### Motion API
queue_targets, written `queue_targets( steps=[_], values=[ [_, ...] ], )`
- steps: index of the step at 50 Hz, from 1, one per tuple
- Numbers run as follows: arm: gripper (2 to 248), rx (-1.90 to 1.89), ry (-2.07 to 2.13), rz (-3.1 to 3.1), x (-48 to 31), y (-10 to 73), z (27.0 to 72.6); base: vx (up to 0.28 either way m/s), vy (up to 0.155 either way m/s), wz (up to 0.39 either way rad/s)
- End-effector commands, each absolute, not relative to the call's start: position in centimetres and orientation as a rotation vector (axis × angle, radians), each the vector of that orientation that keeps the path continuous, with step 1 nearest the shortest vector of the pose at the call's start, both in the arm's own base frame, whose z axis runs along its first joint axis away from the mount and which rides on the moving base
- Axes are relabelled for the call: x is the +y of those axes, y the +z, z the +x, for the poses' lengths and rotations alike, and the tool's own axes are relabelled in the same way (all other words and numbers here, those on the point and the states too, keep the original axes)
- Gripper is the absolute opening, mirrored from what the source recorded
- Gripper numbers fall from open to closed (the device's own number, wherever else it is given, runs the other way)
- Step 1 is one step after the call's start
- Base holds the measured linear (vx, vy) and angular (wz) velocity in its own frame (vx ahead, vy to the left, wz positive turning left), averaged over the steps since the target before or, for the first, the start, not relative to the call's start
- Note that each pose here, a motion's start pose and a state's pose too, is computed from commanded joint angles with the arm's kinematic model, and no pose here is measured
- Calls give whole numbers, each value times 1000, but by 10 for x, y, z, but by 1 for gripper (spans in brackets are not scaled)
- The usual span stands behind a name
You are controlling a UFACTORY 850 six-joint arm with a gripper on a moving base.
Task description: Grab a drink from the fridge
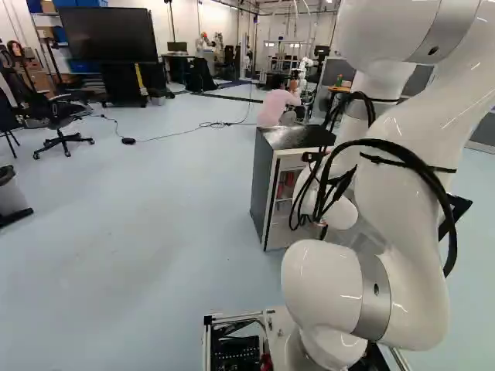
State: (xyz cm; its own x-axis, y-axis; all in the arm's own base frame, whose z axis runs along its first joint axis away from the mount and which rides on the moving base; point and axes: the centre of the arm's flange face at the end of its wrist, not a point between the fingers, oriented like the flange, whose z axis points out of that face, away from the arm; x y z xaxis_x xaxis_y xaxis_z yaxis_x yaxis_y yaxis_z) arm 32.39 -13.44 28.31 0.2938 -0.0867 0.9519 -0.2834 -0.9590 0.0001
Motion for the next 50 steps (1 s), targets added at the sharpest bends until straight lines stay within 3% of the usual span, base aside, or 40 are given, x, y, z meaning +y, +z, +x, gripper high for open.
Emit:
queue_targets(
  steps=[50],
  values=[
    [98, -301, 1876, 2254, -133, 331, 328, 0, 0, 0]
  ],
)
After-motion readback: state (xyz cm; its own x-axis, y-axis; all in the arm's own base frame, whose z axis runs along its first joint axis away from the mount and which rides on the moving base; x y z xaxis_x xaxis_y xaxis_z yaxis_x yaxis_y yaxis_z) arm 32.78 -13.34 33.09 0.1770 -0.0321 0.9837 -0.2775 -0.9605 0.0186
